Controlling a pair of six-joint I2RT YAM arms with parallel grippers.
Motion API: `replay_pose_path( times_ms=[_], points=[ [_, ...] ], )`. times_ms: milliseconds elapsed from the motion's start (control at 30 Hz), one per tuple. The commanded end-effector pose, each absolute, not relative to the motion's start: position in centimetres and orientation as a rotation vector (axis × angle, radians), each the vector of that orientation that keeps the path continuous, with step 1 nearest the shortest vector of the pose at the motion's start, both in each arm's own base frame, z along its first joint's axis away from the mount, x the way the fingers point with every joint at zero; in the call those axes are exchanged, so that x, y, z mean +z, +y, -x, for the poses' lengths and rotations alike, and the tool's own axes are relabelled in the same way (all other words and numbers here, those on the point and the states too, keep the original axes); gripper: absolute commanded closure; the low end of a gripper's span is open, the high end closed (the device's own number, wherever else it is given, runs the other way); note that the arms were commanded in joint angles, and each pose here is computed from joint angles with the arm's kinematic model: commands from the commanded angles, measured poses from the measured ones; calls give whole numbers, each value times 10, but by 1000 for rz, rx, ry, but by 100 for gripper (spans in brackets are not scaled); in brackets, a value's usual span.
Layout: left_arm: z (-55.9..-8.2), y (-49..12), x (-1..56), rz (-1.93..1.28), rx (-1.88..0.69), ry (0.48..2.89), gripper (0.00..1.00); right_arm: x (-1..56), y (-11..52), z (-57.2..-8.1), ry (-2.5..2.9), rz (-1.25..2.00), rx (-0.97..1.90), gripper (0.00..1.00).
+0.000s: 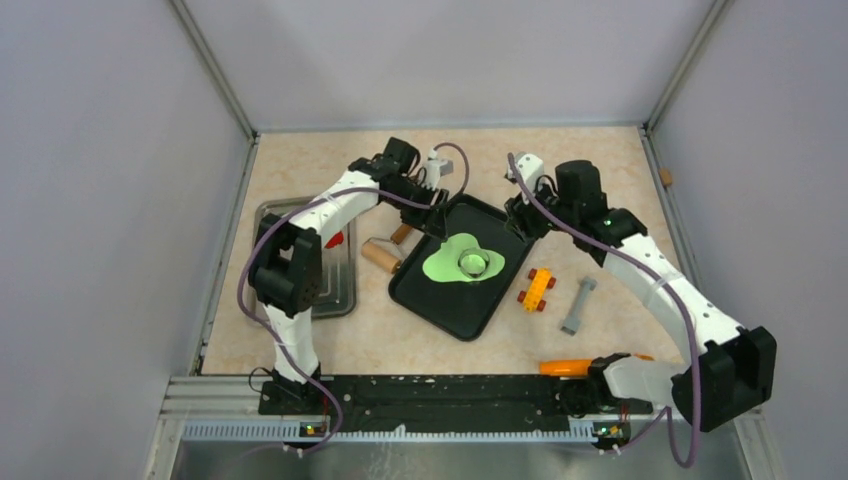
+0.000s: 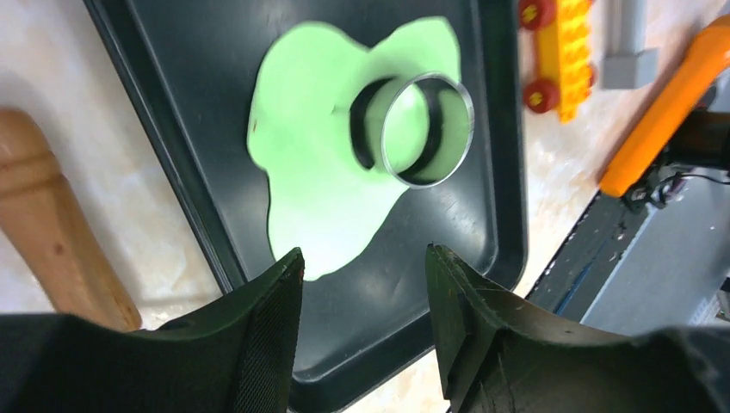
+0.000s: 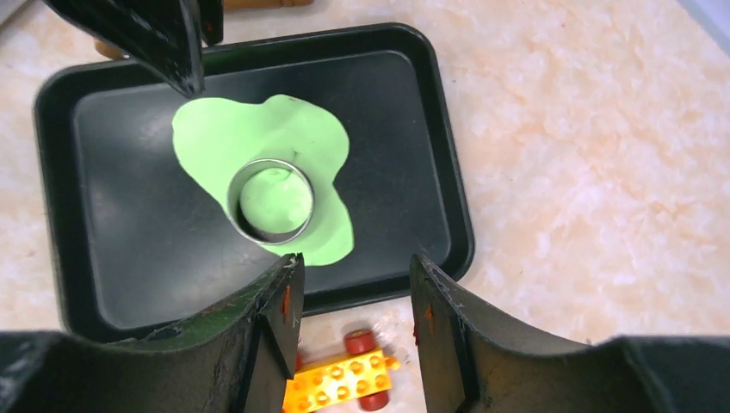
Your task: Roll out the dumpling wrappers from the dough
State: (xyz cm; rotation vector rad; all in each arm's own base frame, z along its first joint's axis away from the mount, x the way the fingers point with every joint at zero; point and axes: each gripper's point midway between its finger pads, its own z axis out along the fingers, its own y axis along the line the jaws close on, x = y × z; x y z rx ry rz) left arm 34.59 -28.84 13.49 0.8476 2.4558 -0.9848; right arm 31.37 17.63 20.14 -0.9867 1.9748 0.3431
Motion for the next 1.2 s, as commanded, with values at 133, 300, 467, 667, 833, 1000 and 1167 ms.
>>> replay_pose_path(
  times_ms=[133, 300, 467, 667, 833, 1000, 1167],
  points=[
    [-341, -271, 90, -822, -816, 2619, 41, 183, 166, -297, 2133, 663, 465, 50],
    [-338, -267, 77, -799, -784, 2673, 39, 183, 162, -293, 2150, 652, 480, 50],
    [-321, -262, 66, -731, -795, 2752, 41, 188, 159, -296, 2139, 651, 470, 49],
    [-309, -256, 72, -613, -789, 2779, 42, 191, 161, -297, 2137, 668, 477, 50],
    [-303, -255, 66, -454, -792, 2831, 41, 187, 162, -296, 2146, 658, 493, 50],
    [-301, -252, 49, -291, -751, 2898, 40, 183, 166, -296, 2167, 651, 526, 50],
    [-302, -252, 30, -175, -720, 2956, 45, 185, 171, -305, 2164, 647, 534, 50]
  ],
)
